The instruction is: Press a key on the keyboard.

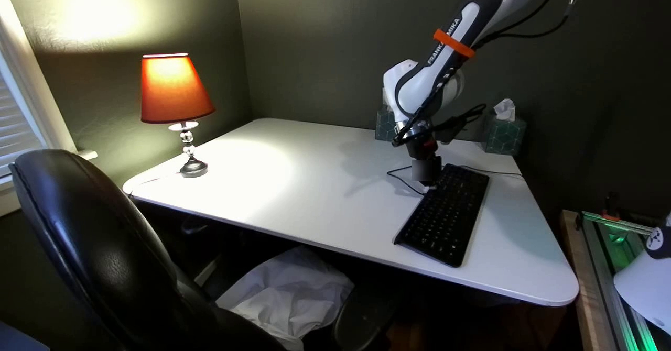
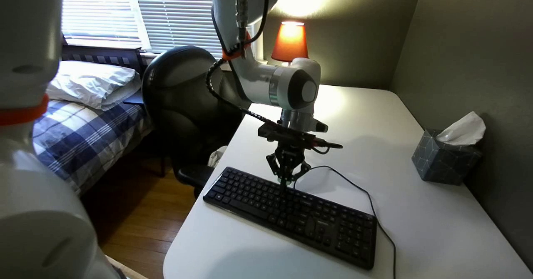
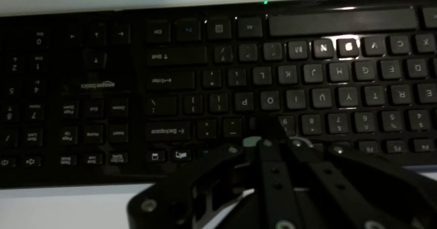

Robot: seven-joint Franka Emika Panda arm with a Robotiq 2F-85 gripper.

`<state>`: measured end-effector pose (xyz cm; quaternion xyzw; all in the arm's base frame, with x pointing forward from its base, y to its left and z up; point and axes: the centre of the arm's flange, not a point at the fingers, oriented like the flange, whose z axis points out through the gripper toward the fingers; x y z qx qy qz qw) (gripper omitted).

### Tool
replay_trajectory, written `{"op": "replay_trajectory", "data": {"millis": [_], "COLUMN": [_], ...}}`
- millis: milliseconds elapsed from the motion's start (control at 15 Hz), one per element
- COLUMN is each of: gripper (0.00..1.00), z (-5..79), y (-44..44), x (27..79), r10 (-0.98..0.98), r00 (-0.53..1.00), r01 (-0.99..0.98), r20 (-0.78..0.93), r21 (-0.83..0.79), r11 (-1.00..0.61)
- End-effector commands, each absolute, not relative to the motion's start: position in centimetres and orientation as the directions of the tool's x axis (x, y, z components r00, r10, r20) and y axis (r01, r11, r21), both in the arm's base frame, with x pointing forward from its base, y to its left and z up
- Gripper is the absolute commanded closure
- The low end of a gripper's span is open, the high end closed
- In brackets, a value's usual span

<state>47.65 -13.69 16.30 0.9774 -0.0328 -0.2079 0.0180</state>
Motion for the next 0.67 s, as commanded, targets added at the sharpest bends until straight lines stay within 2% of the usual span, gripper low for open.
{"op": "replay_trajectory", "data": {"millis": [0, 600], "gripper": [1.0, 1.0], "z": [15.7, 15.21], "y": [-14.21, -14.22], "x": [48.06, 48.02], "r10": [-0.056, -0.053], "r00": [0.901, 0.886], "r01": [-0.04, -0.04], "r20": [-0.43, -0.461], "r21": [0.046, 0.039], "r11": [-0.998, -0.998]}}
